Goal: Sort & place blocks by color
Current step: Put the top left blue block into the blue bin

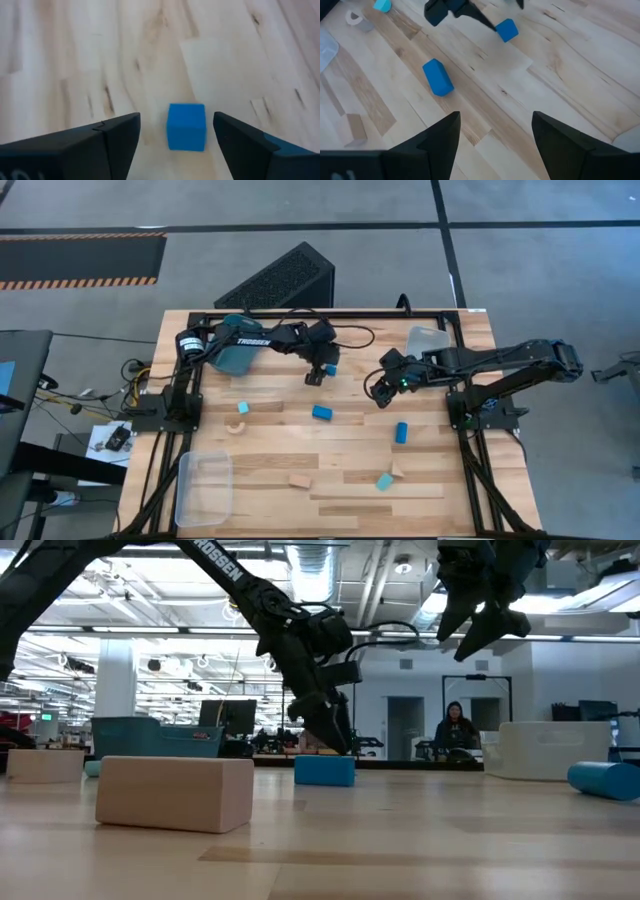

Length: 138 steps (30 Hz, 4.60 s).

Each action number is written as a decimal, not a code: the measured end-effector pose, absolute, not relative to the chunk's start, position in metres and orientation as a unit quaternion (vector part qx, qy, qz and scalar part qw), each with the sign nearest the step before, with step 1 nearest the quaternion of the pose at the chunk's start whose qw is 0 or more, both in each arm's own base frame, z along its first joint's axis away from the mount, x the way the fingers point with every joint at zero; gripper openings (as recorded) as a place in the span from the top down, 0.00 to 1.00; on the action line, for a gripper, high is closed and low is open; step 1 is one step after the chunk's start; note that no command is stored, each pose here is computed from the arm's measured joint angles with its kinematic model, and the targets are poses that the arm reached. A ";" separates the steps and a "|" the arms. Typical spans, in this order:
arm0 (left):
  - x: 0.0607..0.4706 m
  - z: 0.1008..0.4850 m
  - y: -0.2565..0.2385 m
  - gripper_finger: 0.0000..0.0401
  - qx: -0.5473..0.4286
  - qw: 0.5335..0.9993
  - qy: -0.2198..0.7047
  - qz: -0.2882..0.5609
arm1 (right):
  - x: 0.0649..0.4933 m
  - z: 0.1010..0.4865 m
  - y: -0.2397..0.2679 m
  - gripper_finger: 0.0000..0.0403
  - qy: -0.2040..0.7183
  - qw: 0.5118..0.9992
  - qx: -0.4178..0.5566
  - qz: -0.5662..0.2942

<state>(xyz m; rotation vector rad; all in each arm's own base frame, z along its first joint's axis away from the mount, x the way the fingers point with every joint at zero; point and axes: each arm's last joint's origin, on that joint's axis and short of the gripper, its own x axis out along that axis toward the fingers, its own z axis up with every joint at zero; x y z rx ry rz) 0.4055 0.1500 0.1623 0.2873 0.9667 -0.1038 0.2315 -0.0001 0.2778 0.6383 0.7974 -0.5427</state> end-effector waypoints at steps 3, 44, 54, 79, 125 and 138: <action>0.407 0.165 0.157 0.44 0.132 0.880 0.457 -0.003 | 0.232 0.278 0.000 0.33 0.377 0.837 0.302 -0.256; 0.404 0.151 0.121 0.55 0.163 0.833 0.525 -0.067 | 0.231 0.278 0.011 0.33 0.376 0.835 0.318 -0.246; 0.417 0.165 0.133 0.55 0.088 0.882 0.459 -0.051 | 0.231 0.278 0.011 0.33 0.379 0.835 0.317 -0.242; 0.408 0.134 0.126 0.67 0.035 0.843 0.535 -0.033 | 0.230 0.277 0.019 0.33 0.390 0.837 0.309 -0.230; 0.383 0.140 0.132 0.44 -0.044 0.822 0.566 0.047 | 0.234 0.277 -0.007 0.33 0.384 0.848 0.270 -0.245; 0.373 0.171 0.134 0.44 -0.064 0.838 0.538 0.062 | 0.242 0.286 -0.037 0.33 0.331 0.879 0.263 -0.222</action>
